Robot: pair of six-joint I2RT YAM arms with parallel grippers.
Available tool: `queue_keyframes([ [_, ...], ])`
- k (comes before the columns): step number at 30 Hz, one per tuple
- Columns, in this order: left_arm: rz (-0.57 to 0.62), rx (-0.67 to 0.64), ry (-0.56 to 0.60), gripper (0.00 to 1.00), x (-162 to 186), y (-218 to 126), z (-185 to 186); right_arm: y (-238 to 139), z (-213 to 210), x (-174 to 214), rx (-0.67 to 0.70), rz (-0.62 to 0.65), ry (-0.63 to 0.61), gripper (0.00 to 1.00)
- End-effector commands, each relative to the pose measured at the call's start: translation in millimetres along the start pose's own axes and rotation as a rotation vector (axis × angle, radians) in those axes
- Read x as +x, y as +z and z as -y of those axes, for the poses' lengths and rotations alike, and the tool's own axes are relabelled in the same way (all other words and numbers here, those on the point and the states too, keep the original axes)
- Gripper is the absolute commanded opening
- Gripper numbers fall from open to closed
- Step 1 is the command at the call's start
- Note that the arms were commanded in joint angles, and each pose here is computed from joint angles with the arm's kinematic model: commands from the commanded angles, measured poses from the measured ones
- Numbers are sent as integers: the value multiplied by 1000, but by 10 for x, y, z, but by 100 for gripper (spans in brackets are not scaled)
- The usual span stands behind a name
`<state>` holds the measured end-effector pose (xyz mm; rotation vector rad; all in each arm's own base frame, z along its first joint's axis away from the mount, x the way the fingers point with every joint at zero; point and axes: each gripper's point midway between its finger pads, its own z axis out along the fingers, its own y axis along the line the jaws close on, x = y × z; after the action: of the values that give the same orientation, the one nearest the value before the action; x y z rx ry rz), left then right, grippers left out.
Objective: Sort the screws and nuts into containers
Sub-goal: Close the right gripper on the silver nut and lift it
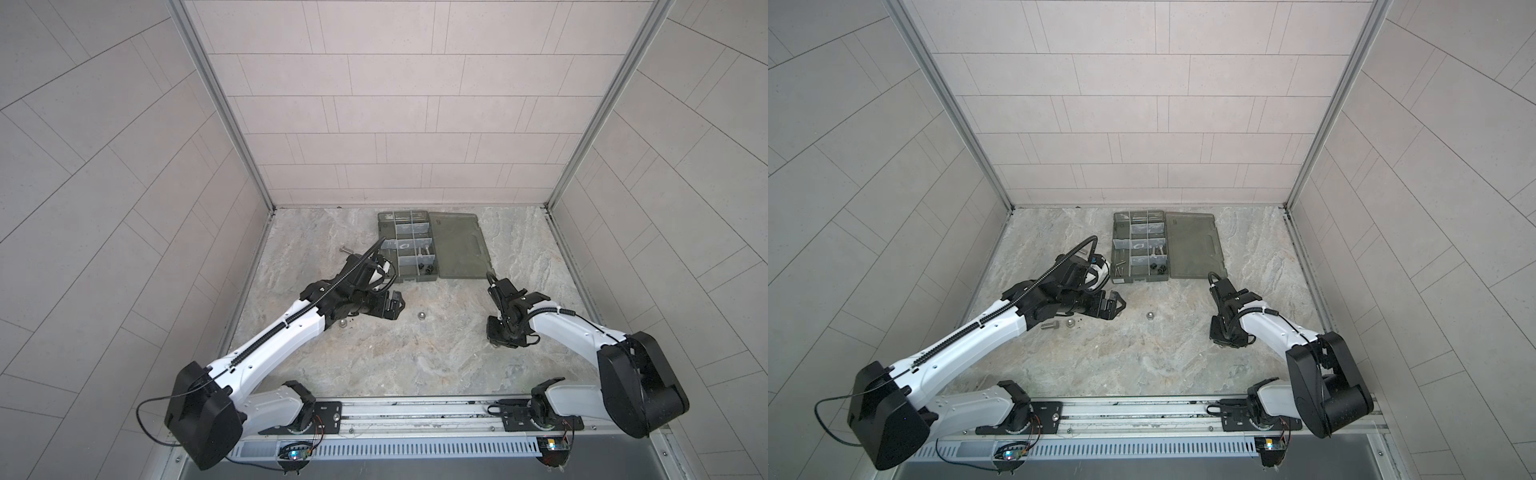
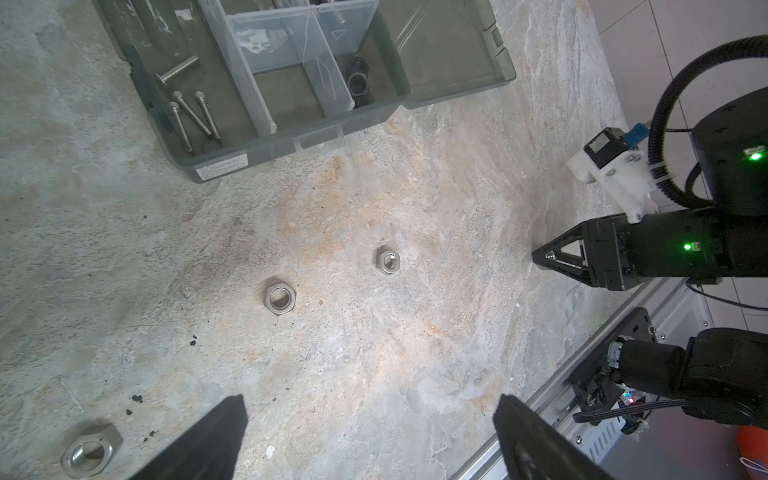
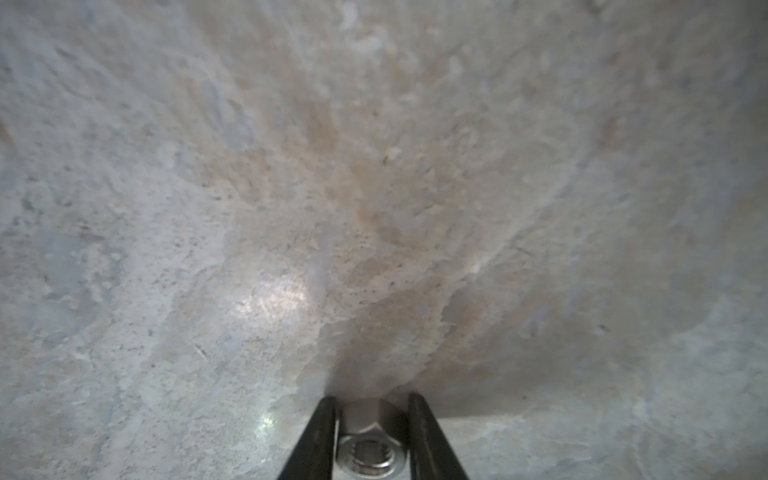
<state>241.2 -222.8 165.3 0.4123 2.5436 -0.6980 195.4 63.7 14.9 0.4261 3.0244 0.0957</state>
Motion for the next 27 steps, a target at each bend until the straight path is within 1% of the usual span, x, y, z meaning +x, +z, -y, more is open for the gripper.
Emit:
queue_keyframes([
  [1, 16, 1, 19, 100, -55, -18, 29, 53, 46, 98, 5, -31, 10, 22],
  [5, 20, -4, 19, 100, -50, -24, 18, 35, 40, 88, 6, -31, 6, 15],
  [7, 20, -6, 18, 100, -49, -28, 13, 15, 42, 87, 9, -31, 2, 14],
  [8, 22, -7, 19, 100, -52, -35, 15, -35, 7, 27, 2, -15, 1, 13],
  [19, 31, -35, 42, 100, -86, -60, -21, -332, -156, -278, -13, 51, -31, 12],
  [23, 50, -46, 43, 100, -102, -64, -49, -389, -285, -411, -25, 59, -47, 12],
  [27, 71, -75, 31, 100, -115, -86, -122, -472, -500, -588, -47, 78, -82, 11],
])
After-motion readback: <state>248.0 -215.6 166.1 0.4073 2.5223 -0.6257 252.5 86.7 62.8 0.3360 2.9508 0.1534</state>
